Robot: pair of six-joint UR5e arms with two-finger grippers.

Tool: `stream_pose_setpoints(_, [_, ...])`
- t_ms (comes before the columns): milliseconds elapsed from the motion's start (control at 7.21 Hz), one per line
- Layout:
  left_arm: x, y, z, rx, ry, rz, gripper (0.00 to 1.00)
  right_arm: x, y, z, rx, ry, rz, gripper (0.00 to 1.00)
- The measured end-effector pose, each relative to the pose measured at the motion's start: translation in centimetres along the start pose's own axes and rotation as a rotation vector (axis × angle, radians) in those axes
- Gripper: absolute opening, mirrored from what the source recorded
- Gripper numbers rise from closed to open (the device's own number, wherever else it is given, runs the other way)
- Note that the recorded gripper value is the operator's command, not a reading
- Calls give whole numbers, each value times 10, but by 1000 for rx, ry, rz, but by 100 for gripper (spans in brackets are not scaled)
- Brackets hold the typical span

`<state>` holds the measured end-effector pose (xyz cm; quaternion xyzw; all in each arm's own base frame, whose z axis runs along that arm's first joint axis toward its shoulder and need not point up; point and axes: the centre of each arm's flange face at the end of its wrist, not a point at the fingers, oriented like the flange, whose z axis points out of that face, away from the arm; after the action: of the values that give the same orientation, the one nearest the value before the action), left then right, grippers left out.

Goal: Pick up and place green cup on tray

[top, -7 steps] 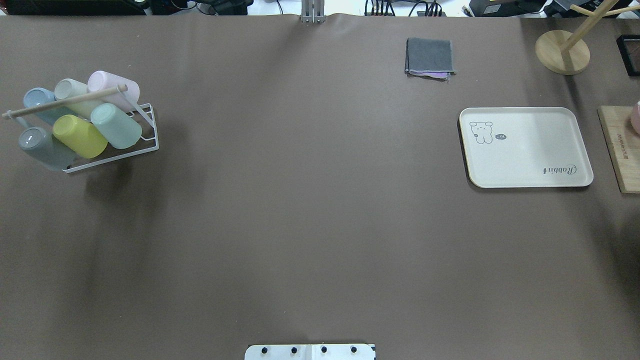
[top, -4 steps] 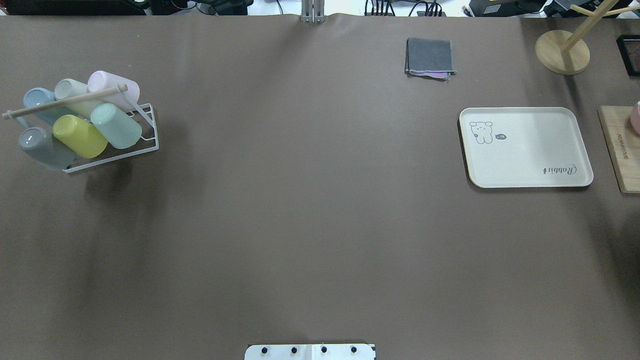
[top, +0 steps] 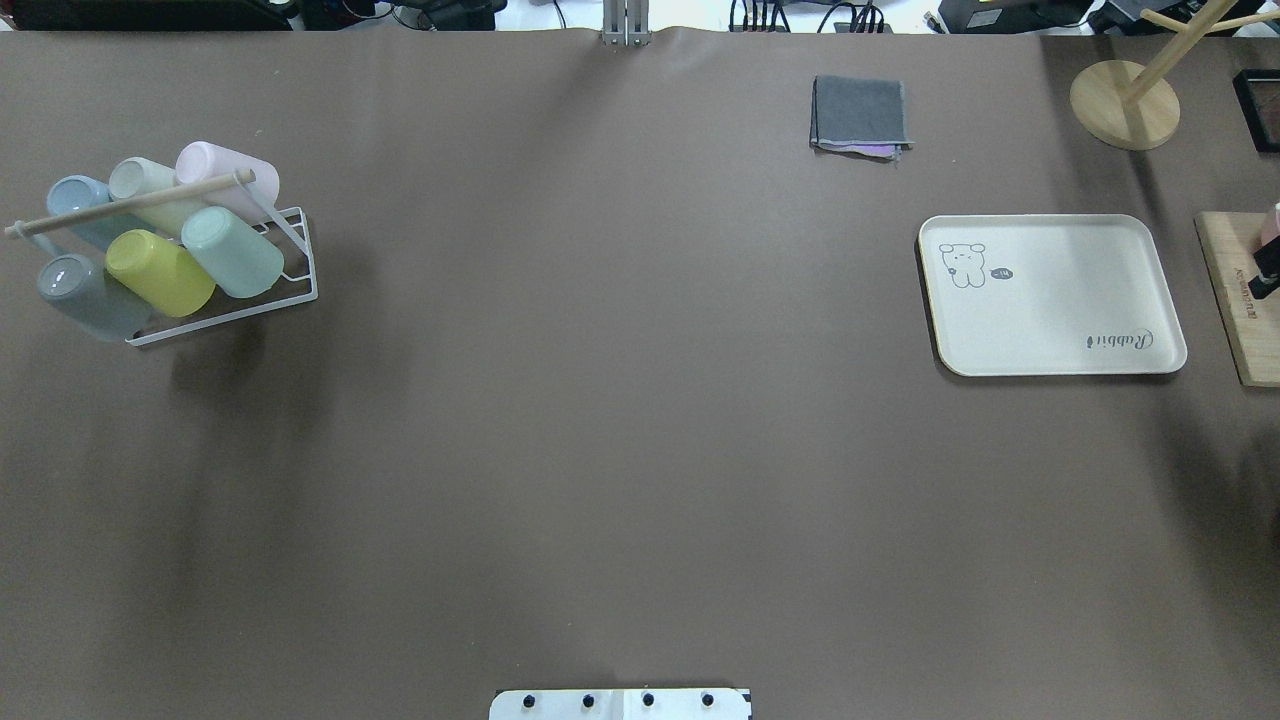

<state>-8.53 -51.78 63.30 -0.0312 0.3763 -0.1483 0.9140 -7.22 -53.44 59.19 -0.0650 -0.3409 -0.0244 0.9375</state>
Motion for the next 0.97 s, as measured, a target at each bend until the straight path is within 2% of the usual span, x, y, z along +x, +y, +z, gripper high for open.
stream_pose_setpoints(277, [2, -2, 0, 0, -1, -5, 98, -19, -33, 30, -29, 6, -43, 98])
stream_pose_setpoints(693, [6, -1, -3, 6, 1, 9, 98, -25, -54, 56, -50, 10, -57, 93])
stream_pose_setpoints(971, [39, 5, -27, 49, 18, 78, 98, -20, -64, 68, -71, 14, -35, 91])
